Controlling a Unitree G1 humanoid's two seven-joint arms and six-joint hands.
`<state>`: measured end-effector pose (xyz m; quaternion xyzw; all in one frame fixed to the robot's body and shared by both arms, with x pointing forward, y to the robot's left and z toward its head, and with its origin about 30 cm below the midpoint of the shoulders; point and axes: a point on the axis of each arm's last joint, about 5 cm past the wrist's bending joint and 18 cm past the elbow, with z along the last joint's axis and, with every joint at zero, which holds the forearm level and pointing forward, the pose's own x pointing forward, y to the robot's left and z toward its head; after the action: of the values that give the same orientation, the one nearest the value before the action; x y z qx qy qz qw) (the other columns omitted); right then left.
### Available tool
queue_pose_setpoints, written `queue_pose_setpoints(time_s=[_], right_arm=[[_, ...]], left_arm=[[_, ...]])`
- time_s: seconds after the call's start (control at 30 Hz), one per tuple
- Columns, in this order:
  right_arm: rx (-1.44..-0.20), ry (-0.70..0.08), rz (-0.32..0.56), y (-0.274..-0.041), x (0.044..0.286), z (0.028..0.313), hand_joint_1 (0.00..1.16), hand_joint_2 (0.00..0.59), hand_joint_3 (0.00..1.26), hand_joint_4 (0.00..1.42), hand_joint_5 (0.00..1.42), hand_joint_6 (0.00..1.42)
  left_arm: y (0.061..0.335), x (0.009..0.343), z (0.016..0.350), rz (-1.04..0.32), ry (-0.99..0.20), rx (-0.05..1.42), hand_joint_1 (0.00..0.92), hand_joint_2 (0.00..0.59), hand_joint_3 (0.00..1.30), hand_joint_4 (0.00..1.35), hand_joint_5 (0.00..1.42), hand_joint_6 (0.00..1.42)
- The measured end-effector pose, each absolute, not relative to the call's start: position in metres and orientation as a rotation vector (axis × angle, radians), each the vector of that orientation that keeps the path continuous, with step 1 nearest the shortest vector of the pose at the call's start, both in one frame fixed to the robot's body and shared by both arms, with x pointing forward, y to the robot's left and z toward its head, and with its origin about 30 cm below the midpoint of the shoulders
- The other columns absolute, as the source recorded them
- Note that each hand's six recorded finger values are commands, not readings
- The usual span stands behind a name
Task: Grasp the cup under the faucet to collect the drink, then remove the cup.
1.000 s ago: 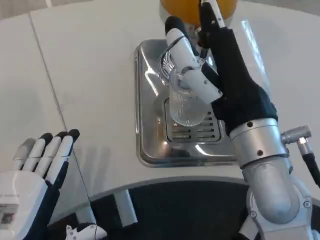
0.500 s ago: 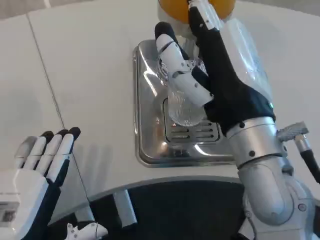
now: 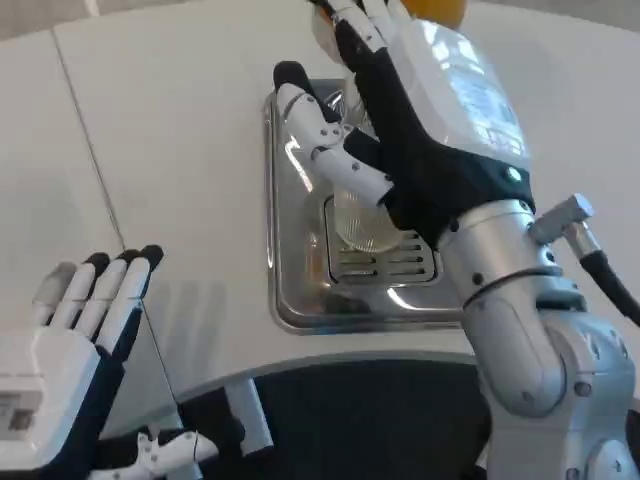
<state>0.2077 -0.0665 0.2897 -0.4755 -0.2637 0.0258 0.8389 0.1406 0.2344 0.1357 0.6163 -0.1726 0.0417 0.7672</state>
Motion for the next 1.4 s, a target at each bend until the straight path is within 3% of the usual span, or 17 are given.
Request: queue_pose_setpoints(time_s=[0.2, 0.93, 1.4], right_arm=[[-1.088, -0.539, 0.066, -0.065, 0.205, 0.296, 0.0, 0.492, 0.11, 0.0, 0.0, 0.0], [-1.081, -0.536, 0.053, -0.071, 0.198, 0.297, 0.0, 0.506, 0.12, 0.0, 0.0, 0.0], [-1.05, -0.53, 0.042, -0.077, 0.194, 0.296, 0.0, 0.505, 0.12, 0.0, 0.0, 0.0]], left_arm=[[0.232, 0.153, 0.14, 0.104, -0.409, 1.33, 0.0, 0.052, 0.0, 0.0, 0.0, 0.0], [0.208, 0.193, 0.142, 0.097, -0.458, 1.281, 0.0, 0.051, 0.0, 0.0, 0.0, 0.0], [0.195, 0.2, 0.142, 0.07, -0.478, 1.262, 0.0, 0.051, 0.0, 0.0, 0.0, 0.0]])
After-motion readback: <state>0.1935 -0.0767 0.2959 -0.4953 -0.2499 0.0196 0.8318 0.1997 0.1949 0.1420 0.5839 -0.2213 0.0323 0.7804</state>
